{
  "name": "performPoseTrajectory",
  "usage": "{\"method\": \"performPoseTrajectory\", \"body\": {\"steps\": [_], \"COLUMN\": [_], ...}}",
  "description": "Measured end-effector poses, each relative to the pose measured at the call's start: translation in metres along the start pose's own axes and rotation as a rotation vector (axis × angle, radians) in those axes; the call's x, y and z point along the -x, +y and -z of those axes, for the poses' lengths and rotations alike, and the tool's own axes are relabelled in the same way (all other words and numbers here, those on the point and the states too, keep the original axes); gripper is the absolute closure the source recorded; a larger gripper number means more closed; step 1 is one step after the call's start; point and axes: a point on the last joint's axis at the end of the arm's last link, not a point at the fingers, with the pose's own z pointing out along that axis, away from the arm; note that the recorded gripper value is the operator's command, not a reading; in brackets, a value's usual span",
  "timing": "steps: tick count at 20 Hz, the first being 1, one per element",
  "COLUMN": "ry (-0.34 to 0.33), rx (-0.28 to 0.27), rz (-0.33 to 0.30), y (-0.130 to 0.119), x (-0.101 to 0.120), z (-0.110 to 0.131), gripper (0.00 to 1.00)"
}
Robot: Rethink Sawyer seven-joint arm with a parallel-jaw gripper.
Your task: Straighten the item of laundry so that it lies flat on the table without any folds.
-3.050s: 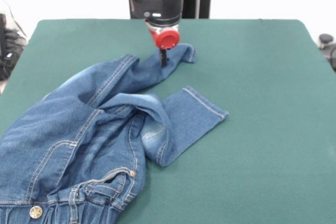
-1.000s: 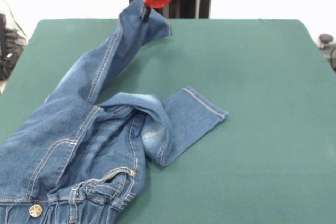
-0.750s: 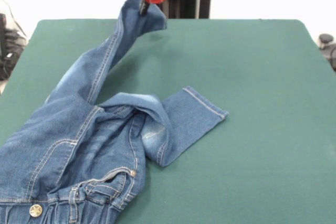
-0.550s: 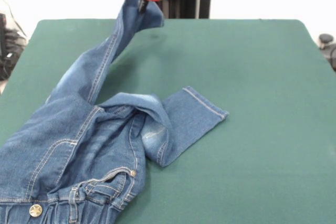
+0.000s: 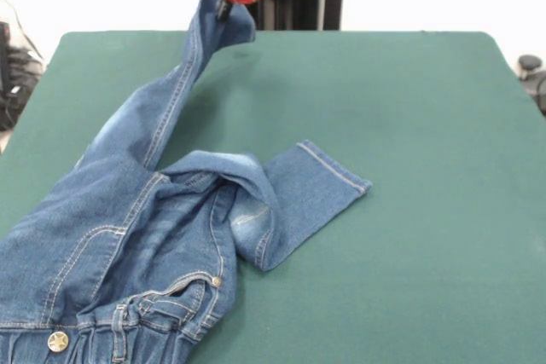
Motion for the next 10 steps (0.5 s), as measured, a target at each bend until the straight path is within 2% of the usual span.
{"method": "performPoseTrajectory", "body": {"steps": [10], "ry": [0.114], "rx": [0.047], "rz": [0.092], "y": [0.007], "x": [0.0], "z": [-0.021], "gripper": [1.0]}}
